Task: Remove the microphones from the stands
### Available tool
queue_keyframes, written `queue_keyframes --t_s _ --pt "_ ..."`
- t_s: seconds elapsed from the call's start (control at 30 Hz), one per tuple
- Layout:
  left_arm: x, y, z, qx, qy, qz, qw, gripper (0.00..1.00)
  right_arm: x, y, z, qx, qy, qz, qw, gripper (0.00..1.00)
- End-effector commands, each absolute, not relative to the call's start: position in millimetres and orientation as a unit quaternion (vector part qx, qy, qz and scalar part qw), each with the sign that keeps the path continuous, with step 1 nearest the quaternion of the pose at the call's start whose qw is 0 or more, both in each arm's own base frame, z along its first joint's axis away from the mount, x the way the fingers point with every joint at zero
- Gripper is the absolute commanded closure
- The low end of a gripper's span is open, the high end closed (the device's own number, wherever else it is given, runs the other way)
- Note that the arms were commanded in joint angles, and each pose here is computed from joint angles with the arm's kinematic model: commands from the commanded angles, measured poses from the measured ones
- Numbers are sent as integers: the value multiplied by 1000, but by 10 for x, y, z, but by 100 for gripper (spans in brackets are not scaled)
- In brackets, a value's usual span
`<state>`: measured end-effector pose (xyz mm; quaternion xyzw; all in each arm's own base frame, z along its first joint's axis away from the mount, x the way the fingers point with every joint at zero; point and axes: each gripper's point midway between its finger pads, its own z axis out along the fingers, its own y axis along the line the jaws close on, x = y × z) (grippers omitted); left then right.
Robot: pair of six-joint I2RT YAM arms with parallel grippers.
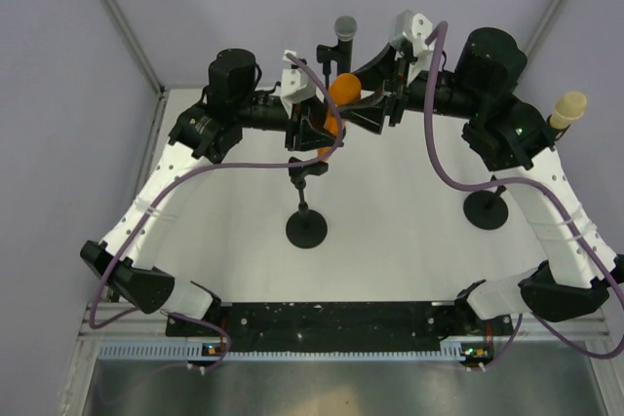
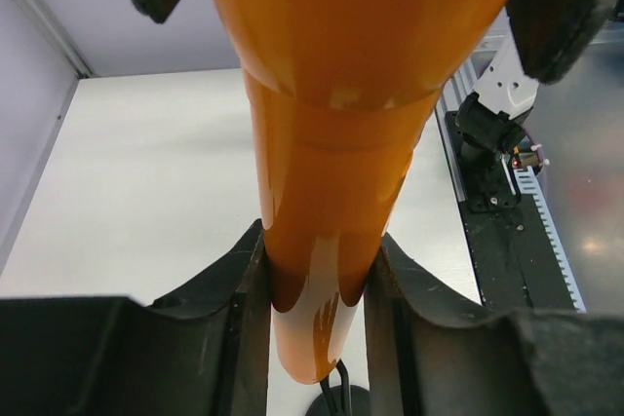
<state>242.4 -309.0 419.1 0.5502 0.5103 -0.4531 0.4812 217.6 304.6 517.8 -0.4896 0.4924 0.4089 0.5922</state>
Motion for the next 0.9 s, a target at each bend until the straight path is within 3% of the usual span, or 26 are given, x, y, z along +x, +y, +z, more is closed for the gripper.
queue_keyframes --t_s 0.0,0.07,0.13,0.23,0.3,0.4,0.87 --pt "2342 -3077 4336 548 501 -460 487 75 2063 2975 5440 -494 454 398 625 72" --pt "2321 -3069 4338 548 500 -461 486 83 2071 2970 5440 -493 455 395 628 70" --pt "2311 -3059 4346 548 500 -460 488 89 2102 2956 5433 -491 458 386 632 62" --pt "2315 -3042 4354 545 504 -456 491 93 2185 2924 5420 -483 467 366 644 27" --pt "2322 -3012 4405 538 507 -452 499 97 2246 2896 5401 -477 474 351 651 13" --pt "2330 -2985 4508 520 513 -453 511 98 2318 2850 5384 -468 483 331 662 1" --pt "2774 -2632 4910 413 561 -351 626 100 2658 2672 5260 -431 521 249 694 1"
